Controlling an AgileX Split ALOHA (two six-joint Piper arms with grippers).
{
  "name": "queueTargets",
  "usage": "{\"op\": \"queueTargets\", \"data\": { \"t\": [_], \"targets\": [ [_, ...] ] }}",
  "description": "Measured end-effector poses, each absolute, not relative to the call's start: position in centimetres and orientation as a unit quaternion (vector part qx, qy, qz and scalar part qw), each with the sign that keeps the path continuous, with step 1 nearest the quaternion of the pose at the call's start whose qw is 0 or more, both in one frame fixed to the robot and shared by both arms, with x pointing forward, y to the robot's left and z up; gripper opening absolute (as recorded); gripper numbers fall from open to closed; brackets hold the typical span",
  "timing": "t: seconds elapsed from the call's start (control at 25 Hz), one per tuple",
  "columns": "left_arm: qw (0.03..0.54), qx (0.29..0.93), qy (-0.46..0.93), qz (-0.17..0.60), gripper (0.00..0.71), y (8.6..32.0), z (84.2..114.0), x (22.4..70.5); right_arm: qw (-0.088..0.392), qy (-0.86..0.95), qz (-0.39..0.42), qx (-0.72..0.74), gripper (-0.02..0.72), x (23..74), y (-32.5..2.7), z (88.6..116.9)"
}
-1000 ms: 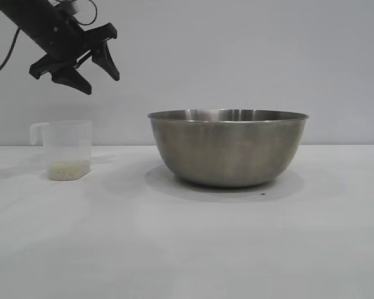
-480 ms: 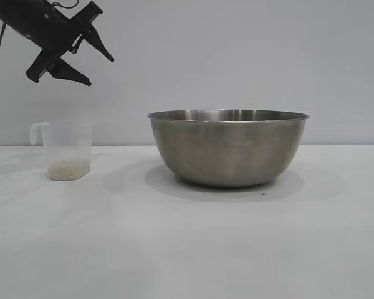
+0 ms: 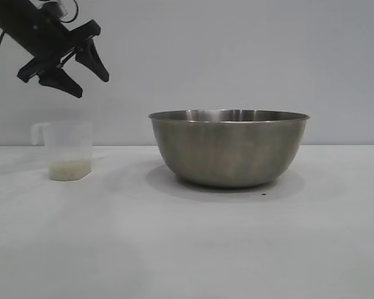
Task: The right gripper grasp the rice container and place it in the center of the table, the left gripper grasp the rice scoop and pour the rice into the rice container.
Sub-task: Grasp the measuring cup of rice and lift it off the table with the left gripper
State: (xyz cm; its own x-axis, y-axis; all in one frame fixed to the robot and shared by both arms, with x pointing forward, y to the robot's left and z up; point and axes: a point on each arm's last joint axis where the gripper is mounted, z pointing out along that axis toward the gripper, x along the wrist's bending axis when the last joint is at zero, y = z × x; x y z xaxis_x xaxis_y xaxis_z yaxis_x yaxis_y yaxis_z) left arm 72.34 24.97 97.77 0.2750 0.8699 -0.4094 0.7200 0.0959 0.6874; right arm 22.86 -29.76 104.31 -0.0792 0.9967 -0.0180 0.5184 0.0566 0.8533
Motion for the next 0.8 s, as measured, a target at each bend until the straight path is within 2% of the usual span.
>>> {"op": "queueTargets", "data": {
  "t": [0.16, 0.2, 0.28, 0.32, 0.36, 0.52, 0.8],
  "targets": [
    [0.419, 0.674, 0.597, 0.118, 0.458, 26.7, 97.6, 70.9, 0.338, 0.644, 0.354, 0.589, 0.526, 22.9, -29.8, 104.3],
    [0.413, 0.676, 0.596, 0.128, 0.402, 27.1, 97.7, 70.3, 0.338, 0.644, 0.354, 0.589, 0.526, 22.9, -29.8, 104.3],
    [0.410, 0.669, 0.601, 0.152, 0.402, 28.0, 98.0, 69.4, 0.338, 0.644, 0.354, 0.589, 0.526, 22.9, -29.8, 104.3],
    [0.410, 0.670, 0.597, 0.163, 0.355, 28.2, 98.2, 69.0, 0.338, 0.644, 0.354, 0.589, 0.526, 22.9, -29.8, 104.3],
    [0.413, 0.671, 0.590, 0.175, 0.349, 28.4, 98.6, 68.6, 0.338, 0.644, 0.354, 0.589, 0.526, 22.9, -29.8, 104.3],
    [0.425, 0.669, 0.577, 0.197, 0.354, 28.4, 99.8, 66.9, 0.338, 0.644, 0.354, 0.589, 0.526, 22.9, -29.8, 104.3],
    [0.398, 0.670, 0.568, 0.262, 0.354, 29.2, 98.8, 63.1, 0.338, 0.644, 0.354, 0.589, 0.526, 22.9, -29.8, 104.3]
  ]
}}
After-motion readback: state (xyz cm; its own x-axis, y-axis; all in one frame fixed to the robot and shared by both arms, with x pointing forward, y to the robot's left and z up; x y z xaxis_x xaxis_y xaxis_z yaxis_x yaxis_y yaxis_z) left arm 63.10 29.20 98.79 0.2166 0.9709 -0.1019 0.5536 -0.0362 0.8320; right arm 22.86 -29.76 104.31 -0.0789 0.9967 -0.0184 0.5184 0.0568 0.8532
